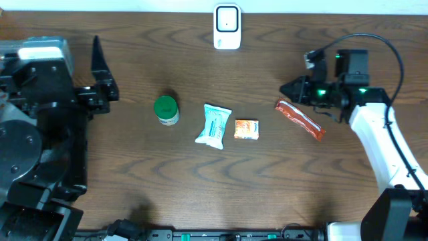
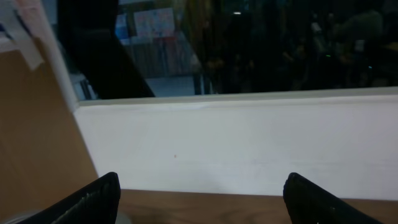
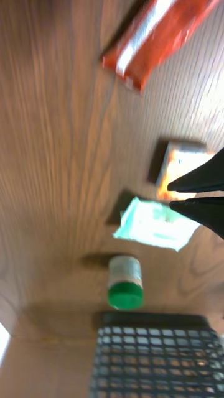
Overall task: Scan the item barcode
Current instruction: 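Lower the right gripper onto the red bar and grasp it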
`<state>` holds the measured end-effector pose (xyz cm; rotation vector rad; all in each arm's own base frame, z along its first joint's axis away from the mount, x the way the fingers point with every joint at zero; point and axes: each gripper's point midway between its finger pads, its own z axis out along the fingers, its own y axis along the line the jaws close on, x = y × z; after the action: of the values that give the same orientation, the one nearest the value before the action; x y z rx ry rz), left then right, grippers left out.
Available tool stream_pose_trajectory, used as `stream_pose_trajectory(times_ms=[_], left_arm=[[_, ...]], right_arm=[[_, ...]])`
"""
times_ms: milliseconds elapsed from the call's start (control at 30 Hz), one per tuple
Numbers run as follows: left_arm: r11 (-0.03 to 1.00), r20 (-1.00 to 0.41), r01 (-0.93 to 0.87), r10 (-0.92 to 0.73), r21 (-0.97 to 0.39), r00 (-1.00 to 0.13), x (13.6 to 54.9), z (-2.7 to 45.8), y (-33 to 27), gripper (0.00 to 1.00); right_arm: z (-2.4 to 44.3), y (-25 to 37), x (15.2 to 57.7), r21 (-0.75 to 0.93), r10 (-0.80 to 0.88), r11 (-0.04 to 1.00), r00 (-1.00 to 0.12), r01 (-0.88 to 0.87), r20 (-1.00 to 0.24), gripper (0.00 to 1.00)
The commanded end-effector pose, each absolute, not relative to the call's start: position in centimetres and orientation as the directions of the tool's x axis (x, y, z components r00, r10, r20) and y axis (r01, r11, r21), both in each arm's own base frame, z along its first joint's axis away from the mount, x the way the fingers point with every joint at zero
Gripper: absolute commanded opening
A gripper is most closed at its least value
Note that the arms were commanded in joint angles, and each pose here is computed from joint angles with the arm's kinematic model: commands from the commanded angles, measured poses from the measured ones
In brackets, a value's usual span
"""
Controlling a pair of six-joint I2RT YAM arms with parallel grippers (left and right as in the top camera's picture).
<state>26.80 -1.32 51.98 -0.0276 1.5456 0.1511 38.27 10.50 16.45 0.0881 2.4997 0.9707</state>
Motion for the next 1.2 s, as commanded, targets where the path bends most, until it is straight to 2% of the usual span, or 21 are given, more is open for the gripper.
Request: stream_pose_trajectory(times_ms=[0,100,533,867,1033,1167], left_arm=[[0.987,-0.997,-0.142,0.078,0.076,0.008,27.1,51.5,-0.7,0.84],[0.992,-0.997,-0.097,0.081,0.081,0.002,27.4,51.1,-1.6,0.84],[0.994,-0.997,-0.074,0.078,0.078,0.004,27.6,51.0,-2.0,0.84],[0.994,-0.997,-0.075,0.078,0.078,0.004,27.6,51.0,-2.0,0.84],[0.994,-0.997,-0.075,0.079,0.078,0.003,27.6,50.9,-2.0,0.84],[0.994,-0.997,-0.074,0.079,0.078,0.004,27.6,51.0,-2.0,0.84]], right_arm=[[15.1,8.4,38.0,0.619,0.219,0.780,-0.890,-0.086,-0.401,0.01],[12.9,6.8,38.1,0.548,0.232,0.835,-0.881,-0.037,-0.413,0.01],[4.3,6.7,39.8,0.563,0.267,0.827,-0.891,0.016,-0.367,0.01],[-2.8,7.6,38.1,0.555,0.263,0.824,-0.944,0.112,-0.199,0.01],[-0.7,10.7,38.5,0.632,0.205,0.775,-0.950,0.011,-0.236,0.01],[4.7,14.0,38.9,0.702,0.143,0.700,-0.938,-0.129,-0.315,0.01]])
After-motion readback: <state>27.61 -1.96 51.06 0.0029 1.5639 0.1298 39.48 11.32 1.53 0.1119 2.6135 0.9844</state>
